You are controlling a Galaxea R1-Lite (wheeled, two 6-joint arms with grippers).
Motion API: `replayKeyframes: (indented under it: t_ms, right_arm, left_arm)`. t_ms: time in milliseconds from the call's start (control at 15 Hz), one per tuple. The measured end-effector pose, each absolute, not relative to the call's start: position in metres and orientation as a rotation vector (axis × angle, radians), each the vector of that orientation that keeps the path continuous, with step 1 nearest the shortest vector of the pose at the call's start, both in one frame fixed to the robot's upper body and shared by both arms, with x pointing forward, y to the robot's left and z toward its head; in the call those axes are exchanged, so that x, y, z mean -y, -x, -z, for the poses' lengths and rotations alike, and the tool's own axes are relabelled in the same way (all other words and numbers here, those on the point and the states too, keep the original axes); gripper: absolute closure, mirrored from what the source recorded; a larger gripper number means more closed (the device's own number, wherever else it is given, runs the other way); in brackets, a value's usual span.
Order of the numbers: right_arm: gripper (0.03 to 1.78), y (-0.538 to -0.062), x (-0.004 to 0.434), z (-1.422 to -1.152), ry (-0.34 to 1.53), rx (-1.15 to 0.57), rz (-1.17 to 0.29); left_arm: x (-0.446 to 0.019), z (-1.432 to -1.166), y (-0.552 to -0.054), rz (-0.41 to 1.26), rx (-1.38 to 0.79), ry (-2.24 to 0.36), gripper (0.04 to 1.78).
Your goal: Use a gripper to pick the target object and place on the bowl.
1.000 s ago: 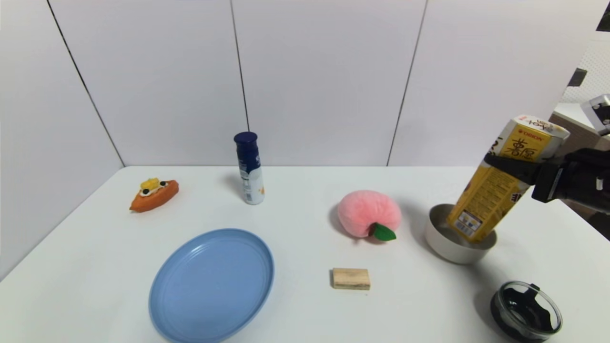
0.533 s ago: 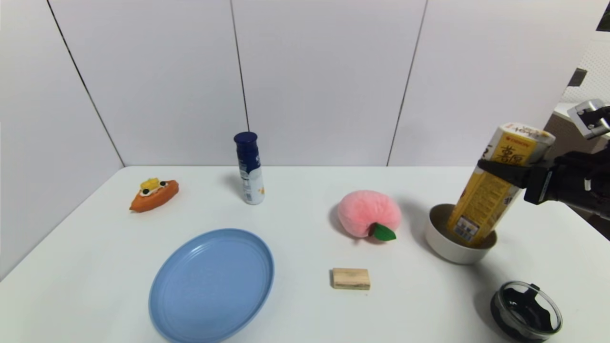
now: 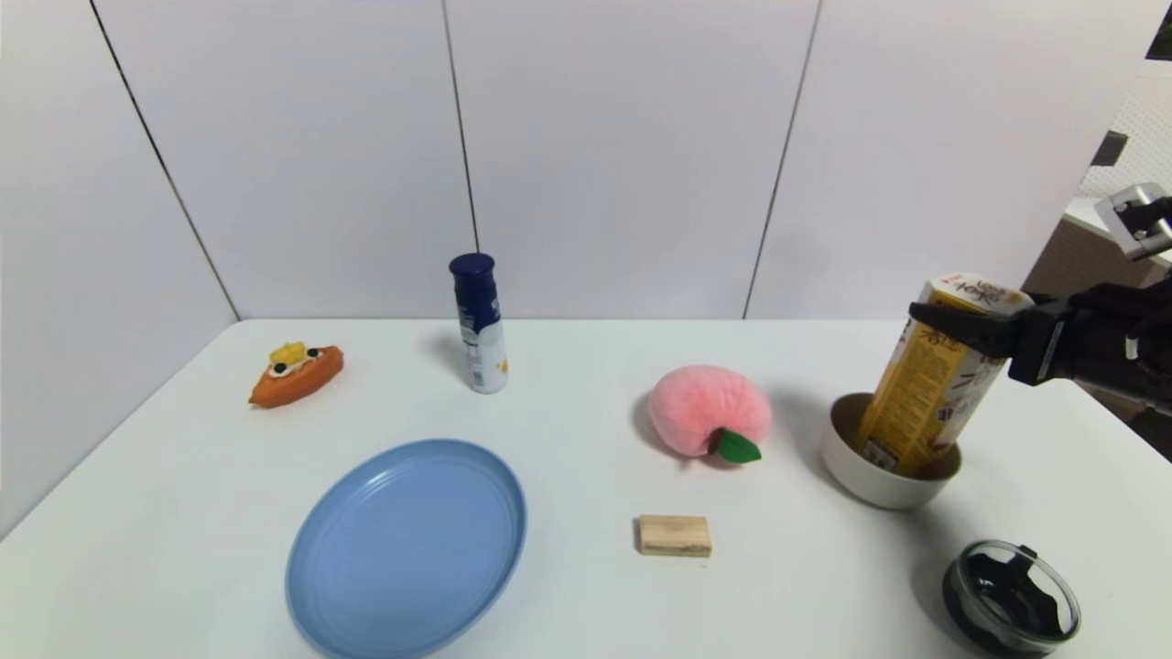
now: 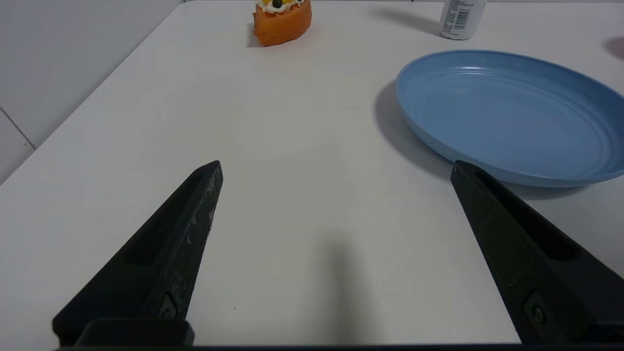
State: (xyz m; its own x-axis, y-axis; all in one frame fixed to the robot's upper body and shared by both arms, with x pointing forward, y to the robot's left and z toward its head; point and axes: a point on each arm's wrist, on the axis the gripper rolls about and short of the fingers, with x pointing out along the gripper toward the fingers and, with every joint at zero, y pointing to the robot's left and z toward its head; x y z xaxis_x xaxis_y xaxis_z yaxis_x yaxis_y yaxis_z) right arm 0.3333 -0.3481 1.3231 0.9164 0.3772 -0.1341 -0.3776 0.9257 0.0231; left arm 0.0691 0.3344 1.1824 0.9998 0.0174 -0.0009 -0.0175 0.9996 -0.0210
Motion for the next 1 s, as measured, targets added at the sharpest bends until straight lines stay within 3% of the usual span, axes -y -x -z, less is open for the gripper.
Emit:
replayKeyframes:
  t_ms: [267,600,800,1000]
  right_arm:
    - [0.25,-0.309,0.344,-1.364,-0.070,-0.006,-0.399]
    - [0.18,-0.231,0.334,-1.405,-0.071,0.120,-0.469]
    - [0.15,-0.181,0.331,-1.390,-0.044,0.012,-0.450]
    - [0.14,-0.143,0.332,-1.338,0.042,-0.151,-0.287]
  left_arm:
    - [-0.334,-1.182,-0.069,-0.018,-0.001,0.021,0.13]
    - [-0.334,-1.182,-0.069,-0.017,-0.001,0.021,0.13]
    - [-0.334,-1.182,-0.069,-0.018,-0.001,0.021,0.13]
    - [-0.334,-1.182,-0.069,-0.017,-0.001,0.021,0.13]
